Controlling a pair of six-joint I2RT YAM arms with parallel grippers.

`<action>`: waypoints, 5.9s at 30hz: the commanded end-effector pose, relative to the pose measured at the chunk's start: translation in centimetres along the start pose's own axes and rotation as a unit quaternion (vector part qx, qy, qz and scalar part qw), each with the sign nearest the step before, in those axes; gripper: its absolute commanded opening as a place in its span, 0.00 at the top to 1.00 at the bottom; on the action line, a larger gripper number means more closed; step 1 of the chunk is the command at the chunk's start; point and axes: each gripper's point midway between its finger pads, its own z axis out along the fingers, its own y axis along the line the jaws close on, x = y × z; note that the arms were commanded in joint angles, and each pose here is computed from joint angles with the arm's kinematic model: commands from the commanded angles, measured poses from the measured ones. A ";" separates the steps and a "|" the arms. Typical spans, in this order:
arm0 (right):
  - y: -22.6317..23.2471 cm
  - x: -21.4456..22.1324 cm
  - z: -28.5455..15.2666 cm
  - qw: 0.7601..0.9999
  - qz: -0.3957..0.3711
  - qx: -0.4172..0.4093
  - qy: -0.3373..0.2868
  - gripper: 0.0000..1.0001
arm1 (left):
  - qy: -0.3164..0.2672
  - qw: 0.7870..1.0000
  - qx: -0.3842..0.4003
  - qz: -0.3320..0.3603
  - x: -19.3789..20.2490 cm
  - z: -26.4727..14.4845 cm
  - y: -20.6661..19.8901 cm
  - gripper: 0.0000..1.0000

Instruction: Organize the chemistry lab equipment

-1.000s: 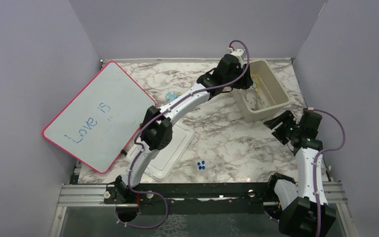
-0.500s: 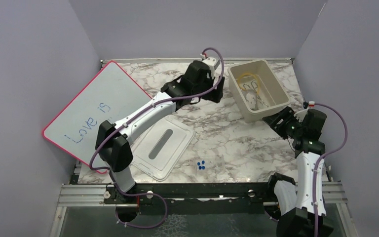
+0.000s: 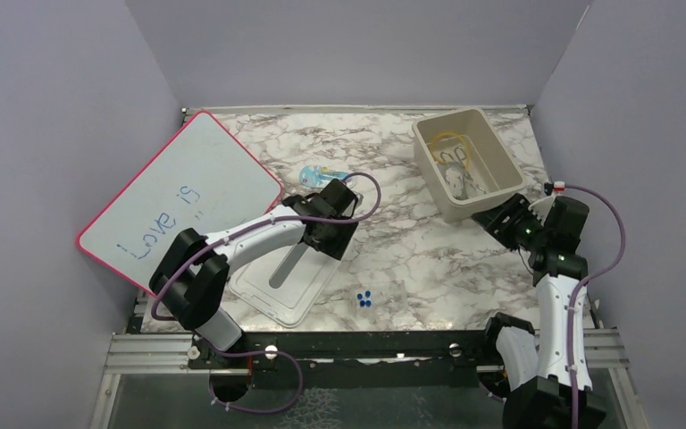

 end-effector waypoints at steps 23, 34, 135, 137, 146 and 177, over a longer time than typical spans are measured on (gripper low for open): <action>6.1 -3.8 -1.8 0.997 -0.027 -0.072 -0.026 0.57 | 0.066 0.997 0.031 -0.027 4.7 3.1 -0.9 0.80; 9.0 -3.0 -0.3 0.994 -0.072 -0.083 -0.002 0.56 | 0.084 0.995 -0.010 -0.047 6.6 3.6 0.6 0.63; 26.5 1.8 6.5 0.900 -0.182 -0.391 0.055 0.99 | -0.368 0.911 0.175 -0.065 -18.4 -20.9 3.3 0.09; 26.0 0.2 5.6 0.894 -0.187 -0.403 0.054 0.99 | -0.375 0.906 0.182 -0.069 -19.3 -21.0 4.4 0.09; 24.1 -4.4 1.2 0.854 -0.204 -0.472 0.080 0.98 | -0.395 0.876 0.272 -0.044 -22.6 -21.7 5.7 0.07; 27.5 -8.0 -4.0 0.824 -0.133 -0.539 0.114 0.99 | -0.385 0.817 0.426 -0.053 -17.6 -21.3 -3.4 0.17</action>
